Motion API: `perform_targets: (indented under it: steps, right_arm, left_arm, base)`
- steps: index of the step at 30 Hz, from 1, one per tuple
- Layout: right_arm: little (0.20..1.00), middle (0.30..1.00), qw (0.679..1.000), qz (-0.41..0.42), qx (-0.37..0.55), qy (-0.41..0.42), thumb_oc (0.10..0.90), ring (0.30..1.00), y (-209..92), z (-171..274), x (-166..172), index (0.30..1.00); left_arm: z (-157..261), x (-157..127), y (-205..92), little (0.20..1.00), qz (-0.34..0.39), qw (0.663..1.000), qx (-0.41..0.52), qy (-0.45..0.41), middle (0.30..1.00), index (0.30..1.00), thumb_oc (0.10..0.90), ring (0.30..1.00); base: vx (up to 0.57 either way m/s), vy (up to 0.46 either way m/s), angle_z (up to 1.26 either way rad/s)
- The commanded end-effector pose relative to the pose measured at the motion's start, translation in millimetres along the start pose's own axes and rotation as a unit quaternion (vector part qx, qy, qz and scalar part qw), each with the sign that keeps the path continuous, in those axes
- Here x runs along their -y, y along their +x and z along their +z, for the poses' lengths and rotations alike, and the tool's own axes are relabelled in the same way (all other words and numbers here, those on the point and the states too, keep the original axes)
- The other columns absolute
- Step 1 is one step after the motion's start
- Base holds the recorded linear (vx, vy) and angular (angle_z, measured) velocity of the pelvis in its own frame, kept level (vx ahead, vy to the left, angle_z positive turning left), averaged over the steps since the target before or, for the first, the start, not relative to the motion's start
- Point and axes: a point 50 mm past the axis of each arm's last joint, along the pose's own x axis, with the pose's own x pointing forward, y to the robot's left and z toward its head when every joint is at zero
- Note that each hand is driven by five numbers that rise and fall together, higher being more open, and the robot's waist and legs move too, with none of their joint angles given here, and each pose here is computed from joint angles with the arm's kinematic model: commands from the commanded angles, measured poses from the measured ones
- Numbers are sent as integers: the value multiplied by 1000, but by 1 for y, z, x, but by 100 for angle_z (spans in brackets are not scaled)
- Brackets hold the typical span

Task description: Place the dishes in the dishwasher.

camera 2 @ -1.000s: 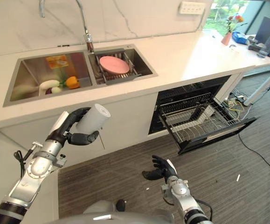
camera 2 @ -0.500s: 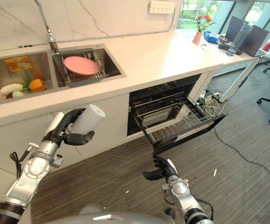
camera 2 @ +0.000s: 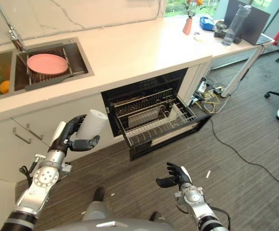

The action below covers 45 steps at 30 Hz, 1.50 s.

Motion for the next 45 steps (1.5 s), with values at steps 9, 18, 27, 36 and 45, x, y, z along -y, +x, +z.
perform_targets:
  steps: [9,18,27,36,45]
  right_arm:
    - [900,900,996,-12,52,71,800,900,3,19,-8,900]
    - [900,900,992,-61,29,111,800,900,2,7,12,900]
    - [900,900,992,-71,-5,108,800,900,-3,-13,18,900]
    - [900,900,984,-107,4,143,800,900,-11,-18,35,900]
    - [900,900,923,-163,307,164,800,900,-45,101,78,900]
  left_arm:
    - [62,-20,16,300,-3,983,165,79,300,300,400,300]
    - [69,-16,18,300,-35,978,178,104,300,300,400,300]
    - [68,-4,16,300,-64,980,174,73,300,300,400,300]
    - [71,3,20,300,-71,980,177,48,300,300,400,300]
    - [80,13,31,300,-73,977,181,-83,300,300,400,300]
  base:
    - [141,325,-21]
    - [80,222,-23]
    - [105,-13,2]
    - [66,-22,-13]
    - [44,-13,-34]
